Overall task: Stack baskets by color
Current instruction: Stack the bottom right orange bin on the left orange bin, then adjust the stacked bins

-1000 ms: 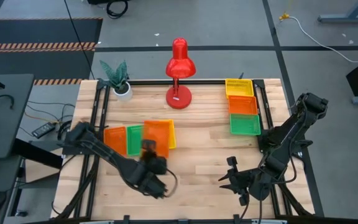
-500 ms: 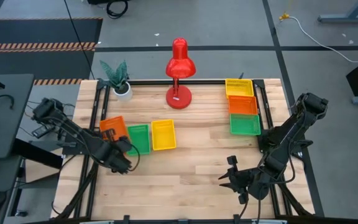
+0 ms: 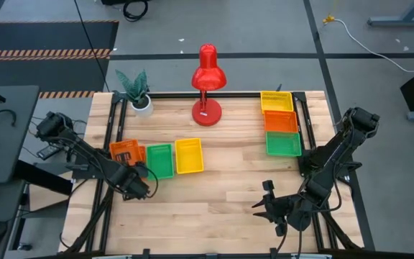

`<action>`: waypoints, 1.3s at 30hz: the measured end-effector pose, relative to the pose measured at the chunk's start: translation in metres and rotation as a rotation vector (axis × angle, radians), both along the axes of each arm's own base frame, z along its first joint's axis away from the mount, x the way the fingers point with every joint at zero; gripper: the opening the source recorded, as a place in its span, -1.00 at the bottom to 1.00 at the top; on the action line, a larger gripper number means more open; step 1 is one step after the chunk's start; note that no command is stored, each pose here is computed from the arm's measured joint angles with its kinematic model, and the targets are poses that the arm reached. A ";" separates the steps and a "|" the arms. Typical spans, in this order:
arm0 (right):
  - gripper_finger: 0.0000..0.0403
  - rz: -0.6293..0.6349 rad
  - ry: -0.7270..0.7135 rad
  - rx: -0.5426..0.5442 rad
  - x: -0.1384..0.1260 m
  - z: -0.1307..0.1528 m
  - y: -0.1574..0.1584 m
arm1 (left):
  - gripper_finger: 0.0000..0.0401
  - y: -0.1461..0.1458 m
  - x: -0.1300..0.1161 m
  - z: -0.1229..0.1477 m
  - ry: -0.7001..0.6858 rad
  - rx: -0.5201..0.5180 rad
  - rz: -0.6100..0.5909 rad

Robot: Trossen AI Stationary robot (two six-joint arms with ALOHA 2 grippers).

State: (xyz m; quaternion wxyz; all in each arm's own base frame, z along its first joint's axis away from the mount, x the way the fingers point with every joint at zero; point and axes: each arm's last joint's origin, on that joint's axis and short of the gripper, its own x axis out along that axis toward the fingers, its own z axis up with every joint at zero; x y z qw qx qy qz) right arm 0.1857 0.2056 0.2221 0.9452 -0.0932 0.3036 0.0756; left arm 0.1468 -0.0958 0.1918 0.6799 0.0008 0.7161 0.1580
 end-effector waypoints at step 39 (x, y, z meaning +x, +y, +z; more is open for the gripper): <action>-0.96 -0.660 -0.163 0.171 0.082 -0.048 -0.184 | -0.42 -0.050 0.081 0.099 -1.198 0.279 -0.060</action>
